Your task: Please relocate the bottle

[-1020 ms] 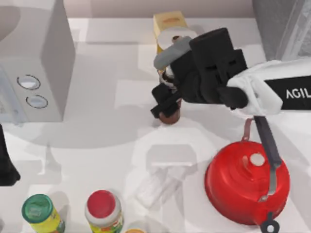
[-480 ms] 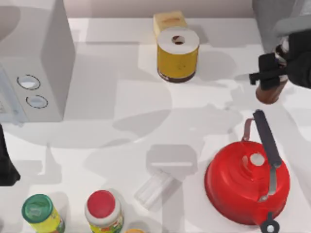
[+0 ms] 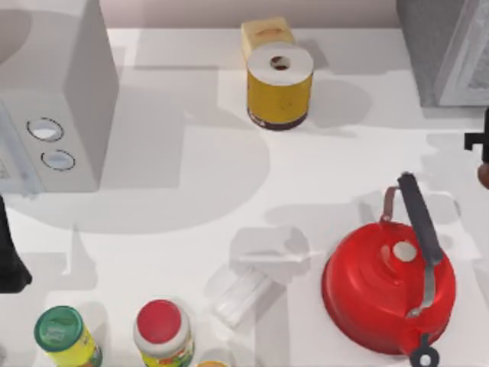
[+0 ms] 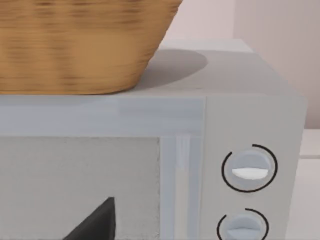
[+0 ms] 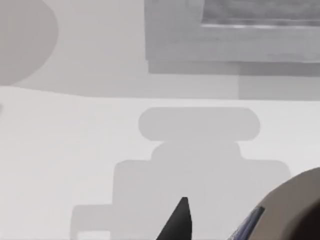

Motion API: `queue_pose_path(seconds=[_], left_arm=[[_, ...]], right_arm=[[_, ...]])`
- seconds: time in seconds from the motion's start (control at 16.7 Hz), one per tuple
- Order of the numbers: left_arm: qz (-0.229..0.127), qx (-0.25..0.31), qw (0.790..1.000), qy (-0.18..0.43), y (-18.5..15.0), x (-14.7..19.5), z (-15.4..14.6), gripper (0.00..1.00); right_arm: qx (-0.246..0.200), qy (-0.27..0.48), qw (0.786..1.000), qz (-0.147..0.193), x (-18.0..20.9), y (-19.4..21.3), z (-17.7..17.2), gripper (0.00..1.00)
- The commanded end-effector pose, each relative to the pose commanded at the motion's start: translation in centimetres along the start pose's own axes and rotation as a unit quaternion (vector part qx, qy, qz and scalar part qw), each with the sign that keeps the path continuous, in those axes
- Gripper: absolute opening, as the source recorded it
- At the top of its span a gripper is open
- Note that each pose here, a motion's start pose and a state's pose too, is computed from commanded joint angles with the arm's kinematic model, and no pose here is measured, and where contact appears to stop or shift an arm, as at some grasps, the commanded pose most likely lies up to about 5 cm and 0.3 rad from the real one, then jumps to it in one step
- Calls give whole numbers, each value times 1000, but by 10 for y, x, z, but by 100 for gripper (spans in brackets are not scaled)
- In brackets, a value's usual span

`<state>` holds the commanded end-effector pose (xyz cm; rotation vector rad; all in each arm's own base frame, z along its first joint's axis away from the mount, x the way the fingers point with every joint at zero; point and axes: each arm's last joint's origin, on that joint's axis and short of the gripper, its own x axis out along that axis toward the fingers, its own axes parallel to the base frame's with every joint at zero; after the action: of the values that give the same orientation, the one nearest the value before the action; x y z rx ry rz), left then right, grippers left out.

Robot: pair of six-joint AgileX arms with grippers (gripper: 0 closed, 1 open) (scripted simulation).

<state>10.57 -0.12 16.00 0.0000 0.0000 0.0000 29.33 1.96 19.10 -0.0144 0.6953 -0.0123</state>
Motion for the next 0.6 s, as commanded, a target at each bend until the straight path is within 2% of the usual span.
queue_pose_path(seconds=[0.24, 0.6], left_arm=[[0, 0, 1000, 0, 0, 0, 0, 100], [0, 0, 1000, 0, 0, 0, 0, 100]], right_arm=[[-2, 5, 1000, 2, 5, 2, -2, 0], [-1, 0, 1000, 2, 41, 2, -14, 0]])
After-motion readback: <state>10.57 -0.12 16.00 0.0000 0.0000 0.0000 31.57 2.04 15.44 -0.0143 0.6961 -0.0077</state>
